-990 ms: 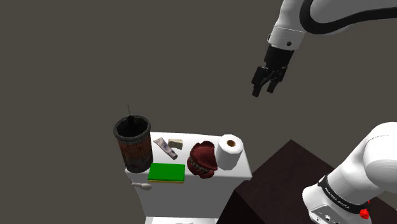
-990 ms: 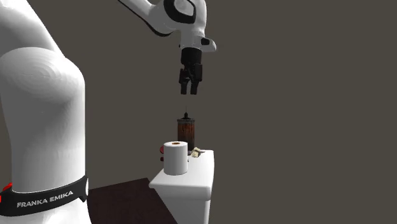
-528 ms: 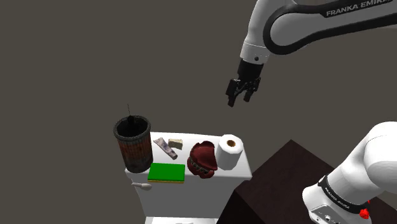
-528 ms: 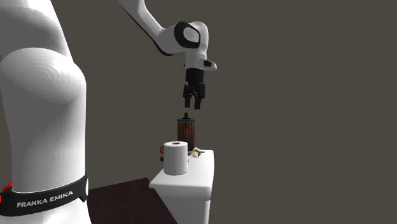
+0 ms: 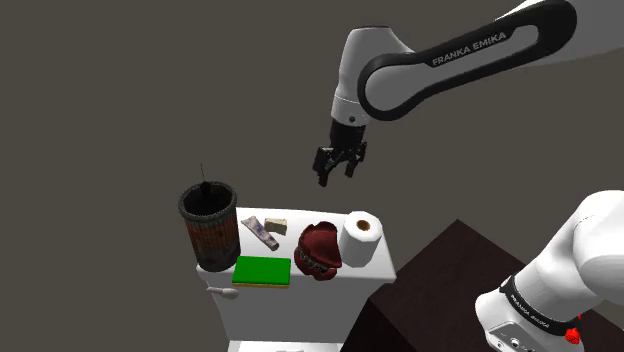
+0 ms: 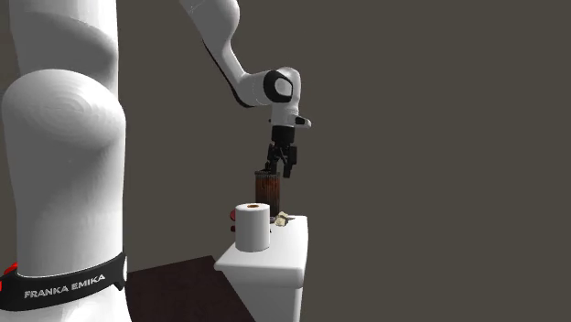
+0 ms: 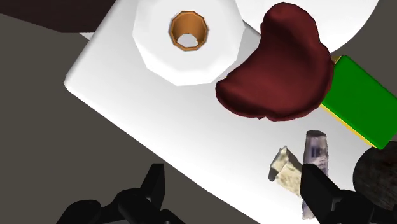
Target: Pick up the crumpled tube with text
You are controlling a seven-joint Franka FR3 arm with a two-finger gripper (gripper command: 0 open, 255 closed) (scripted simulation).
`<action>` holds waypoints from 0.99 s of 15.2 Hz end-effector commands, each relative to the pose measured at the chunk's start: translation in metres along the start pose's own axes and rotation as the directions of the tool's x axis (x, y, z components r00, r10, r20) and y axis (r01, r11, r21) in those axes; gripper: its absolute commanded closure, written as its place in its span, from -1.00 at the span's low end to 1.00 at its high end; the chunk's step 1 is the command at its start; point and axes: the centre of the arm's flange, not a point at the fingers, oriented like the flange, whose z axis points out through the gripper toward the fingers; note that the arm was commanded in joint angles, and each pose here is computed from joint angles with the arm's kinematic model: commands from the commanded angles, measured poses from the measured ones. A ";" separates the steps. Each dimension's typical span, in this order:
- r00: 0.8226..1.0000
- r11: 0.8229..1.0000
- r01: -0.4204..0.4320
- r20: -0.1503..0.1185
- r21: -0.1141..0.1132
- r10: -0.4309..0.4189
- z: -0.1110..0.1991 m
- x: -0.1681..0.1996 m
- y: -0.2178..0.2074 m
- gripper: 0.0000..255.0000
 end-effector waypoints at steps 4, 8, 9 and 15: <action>1.000 1.000 0.017 0.003 -0.002 -0.017 0.042 0.034 -0.040 -1.00; 1.000 1.000 0.030 0.007 -0.004 -0.030 0.075 0.060 -0.072 -1.00; 0.999 0.999 0.033 0.007 -0.004 -0.033 0.083 0.067 -0.080 -1.00; 0.998 0.999 0.054 0.012 -0.007 -0.054 0.133 0.105 -0.129 -1.00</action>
